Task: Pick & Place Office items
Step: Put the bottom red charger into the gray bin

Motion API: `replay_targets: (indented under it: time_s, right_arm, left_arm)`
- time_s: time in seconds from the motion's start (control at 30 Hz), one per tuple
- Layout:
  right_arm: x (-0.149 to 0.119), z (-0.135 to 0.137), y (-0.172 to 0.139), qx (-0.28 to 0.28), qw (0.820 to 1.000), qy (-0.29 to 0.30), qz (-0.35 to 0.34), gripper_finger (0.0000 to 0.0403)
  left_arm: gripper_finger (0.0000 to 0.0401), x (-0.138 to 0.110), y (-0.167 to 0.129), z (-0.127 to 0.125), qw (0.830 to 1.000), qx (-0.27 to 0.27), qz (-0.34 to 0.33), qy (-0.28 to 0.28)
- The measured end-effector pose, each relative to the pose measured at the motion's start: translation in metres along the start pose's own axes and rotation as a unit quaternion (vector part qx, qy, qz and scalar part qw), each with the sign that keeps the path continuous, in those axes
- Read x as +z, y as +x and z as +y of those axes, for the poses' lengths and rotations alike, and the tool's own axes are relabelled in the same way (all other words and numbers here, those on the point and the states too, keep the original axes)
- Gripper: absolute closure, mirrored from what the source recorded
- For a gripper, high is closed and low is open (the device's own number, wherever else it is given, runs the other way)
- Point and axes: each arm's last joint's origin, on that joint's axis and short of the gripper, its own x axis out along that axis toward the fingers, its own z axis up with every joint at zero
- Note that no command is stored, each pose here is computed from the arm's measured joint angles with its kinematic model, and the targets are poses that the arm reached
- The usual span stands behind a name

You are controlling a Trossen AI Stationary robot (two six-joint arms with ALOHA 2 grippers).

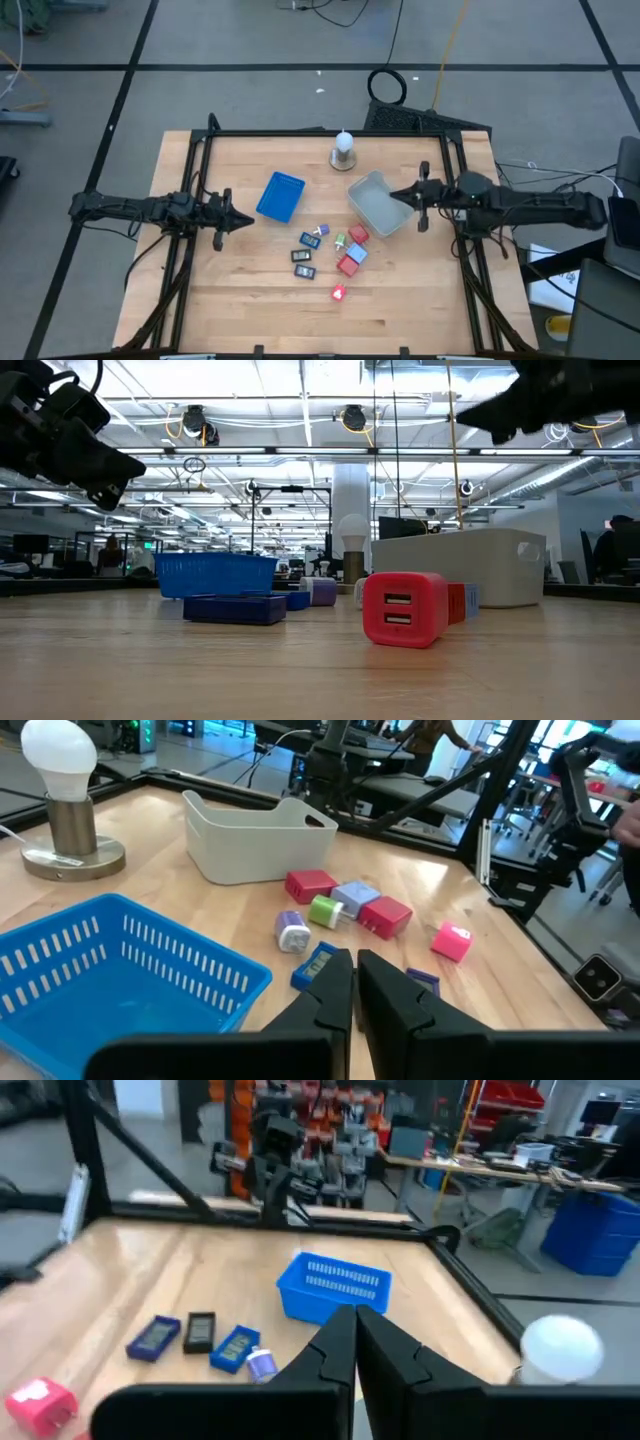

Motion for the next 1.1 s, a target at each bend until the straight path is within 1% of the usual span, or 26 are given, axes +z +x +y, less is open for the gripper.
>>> replay_targets:
  time_s: [0.13,0.23,0.3,0.43,0.5,0.6,0.67,0.83,0.93,1.03,1.1]
  right_arm:
    - [0.021,0.01,0.014,0.001,0.998,-0.033,0.059,0.0385]
    - [0.036,0.019,0.024,-0.007,0.994,-0.042,0.1,0.0365]
    - [0.042,0.026,0.031,-0.016,0.99,-0.045,0.135,0.0349]
    - [0.043,0.045,0.047,-0.009,0.976,-0.068,0.205,0.0305]
    - [0.038,0.057,0.055,0.014,0.968,-0.079,0.236,0.0277]
    - [0.022,0.076,0.068,0.05,0.953,-0.105,0.279,0.0237]
    - [0.015,0.087,0.076,0.063,0.949,-0.114,0.287,0.0212]
    - [0.007,0.11,0.094,0.086,0.954,-0.124,0.26,0.0164]
    - [0.005,0.118,0.103,0.092,0.959,-0.124,0.238,0.0144]
    - [0.004,0.123,0.114,0.111,0.954,-0.11,0.256,0.0132]
    - [0.007,0.128,0.122,0.114,0.948,-0.115,0.275,0.0129]
  left_arm:
    - [0.039,0.0,0.0,0.0,1.0,0.0,0.0,-0.001]
    - [0.0398,0.0,0.0,0.0,1.0,0.0,0.0,-0.005]
    - [0.0399,0.0,0.0,0.0,1.0,0.0,0.0,-0.006]
    - [0.0388,0.0,0.0,0.0,1.0,0.0,0.0,-0.006]
    - [0.038,0.0,0.0,0.0,1.0,0.0,0.0,-0.007]
    - [0.0376,0.0,0.0,0.0,1.0,0.0,0.0,-0.008]
    - [0.0376,0.0,0.0,0.0,1.0,0.0,0.0,-0.01]
    - [0.0375,0.0,0.0,0.0,1.0,0.0,0.0,-0.01]
    - [0.0375,0.0,0.0,0.0,1.0,0.0,0.0,-0.01]
    - [0.0375,0.0,0.0,0.0,1.0,0.0,0.0,-0.012]
    - [0.0375,0.0,0.0,0.0,1.0,0.0,0.0,-0.014]
